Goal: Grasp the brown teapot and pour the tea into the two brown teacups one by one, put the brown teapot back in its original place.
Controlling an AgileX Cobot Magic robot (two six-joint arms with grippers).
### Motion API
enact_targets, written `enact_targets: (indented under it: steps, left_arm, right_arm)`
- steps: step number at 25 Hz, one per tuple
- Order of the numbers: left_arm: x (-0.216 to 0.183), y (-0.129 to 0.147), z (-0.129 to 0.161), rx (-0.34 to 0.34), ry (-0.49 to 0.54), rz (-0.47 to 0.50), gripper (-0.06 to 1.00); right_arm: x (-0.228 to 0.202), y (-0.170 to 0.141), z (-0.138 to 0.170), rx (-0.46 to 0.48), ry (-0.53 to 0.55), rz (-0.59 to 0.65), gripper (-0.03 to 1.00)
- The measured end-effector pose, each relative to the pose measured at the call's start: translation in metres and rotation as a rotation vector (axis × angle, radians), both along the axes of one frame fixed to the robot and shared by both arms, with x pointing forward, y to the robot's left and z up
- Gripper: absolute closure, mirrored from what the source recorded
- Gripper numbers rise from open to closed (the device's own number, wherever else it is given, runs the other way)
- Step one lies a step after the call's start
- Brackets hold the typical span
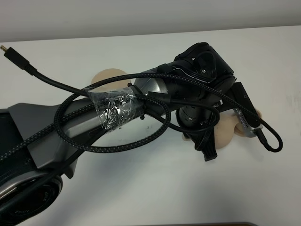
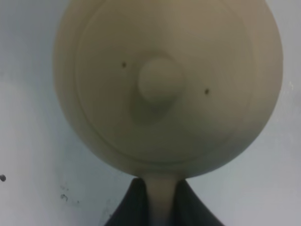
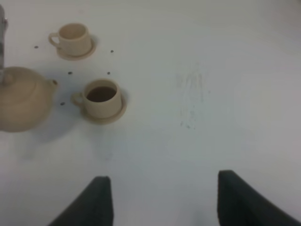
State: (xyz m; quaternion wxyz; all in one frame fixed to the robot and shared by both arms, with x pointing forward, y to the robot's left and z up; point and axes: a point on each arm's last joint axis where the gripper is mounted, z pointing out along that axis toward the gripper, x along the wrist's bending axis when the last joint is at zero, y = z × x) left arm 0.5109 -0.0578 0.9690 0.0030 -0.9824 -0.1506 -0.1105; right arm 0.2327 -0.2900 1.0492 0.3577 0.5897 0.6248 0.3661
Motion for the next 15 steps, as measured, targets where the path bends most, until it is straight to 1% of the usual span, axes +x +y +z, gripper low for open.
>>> enact_targets:
  steps: [5,9,12,15]
  left_arm:
    - [0.004,-0.006,-0.013,-0.031,-0.012,0.003,0.81]
    - [0.007,-0.006,-0.011,-0.039,-0.031,0.000,0.81]
    - [0.017,0.004,-0.003,-0.032,-0.068,0.013,0.81]
    - [0.034,0.019,0.005,-0.010,-0.121,0.027,0.81]
  right_arm:
    - [0.000,0.000,0.000,0.000,0.000,0.000,0.49]
    - [0.000,0.000,0.000,0.000,0.000,0.000,0.49]
    - [0.000,0.000,0.000,0.000,0.000,0.000,0.49]
    - [0.000,0.000,0.000,0.000,0.000,0.000,0.49]
